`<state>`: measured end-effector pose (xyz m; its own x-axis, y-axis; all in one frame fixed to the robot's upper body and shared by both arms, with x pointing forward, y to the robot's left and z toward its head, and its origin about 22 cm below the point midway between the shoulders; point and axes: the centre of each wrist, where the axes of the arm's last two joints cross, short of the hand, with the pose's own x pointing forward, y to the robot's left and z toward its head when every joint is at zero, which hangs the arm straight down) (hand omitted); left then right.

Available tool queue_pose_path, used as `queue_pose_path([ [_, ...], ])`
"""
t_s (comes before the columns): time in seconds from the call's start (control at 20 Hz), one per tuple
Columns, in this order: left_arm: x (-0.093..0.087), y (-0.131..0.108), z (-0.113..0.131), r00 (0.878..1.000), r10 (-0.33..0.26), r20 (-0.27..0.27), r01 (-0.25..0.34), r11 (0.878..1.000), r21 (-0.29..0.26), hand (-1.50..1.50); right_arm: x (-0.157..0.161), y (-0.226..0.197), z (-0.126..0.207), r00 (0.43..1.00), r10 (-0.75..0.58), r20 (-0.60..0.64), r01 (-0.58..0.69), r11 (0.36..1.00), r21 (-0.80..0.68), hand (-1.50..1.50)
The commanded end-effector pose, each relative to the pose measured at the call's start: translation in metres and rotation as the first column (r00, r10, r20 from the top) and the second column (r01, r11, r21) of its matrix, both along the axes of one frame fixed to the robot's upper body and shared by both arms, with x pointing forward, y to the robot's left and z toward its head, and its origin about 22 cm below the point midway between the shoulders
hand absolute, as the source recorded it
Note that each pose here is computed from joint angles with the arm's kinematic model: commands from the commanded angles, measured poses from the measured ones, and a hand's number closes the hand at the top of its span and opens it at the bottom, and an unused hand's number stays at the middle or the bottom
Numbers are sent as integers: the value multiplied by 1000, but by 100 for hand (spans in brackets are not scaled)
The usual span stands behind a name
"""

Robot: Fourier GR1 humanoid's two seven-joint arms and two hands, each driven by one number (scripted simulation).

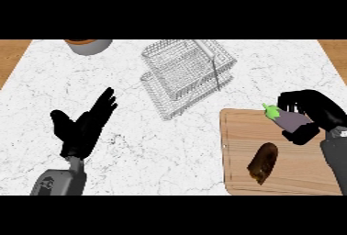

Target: Pick the eggplant from the cutting board and place it in the tiered basket

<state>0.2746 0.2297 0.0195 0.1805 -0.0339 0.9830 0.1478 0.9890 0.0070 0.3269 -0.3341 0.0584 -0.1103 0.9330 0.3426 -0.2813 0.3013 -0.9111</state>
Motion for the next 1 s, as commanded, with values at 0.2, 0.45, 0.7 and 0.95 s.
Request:
queue_pose_path([
  [0.2, -7, 0, 2, 1000, 20, 4, -20, 1000, -16, 0, -31, -3, 90, 987, -19, 162, -25, 964, 264, 150],
  [0.45, 2, 2, -2, 1000, 4, -8, -4, 1000, -1, 0, -51, -20, 173, 945, -8, 328, -95, 950, 298, 150],
  [0.7, -2, -4, -5, 1000, -27, 7, 27, 1000, -1, 0, -70, 1, 222, 919, -28, 392, -112, 937, 330, 150],
  [0.95, 7, -13, 6, 1000, -14, 14, 14, 1000, 9, 0, -48, 33, 249, 901, -42, 432, -97, 950, 296, 150],
])
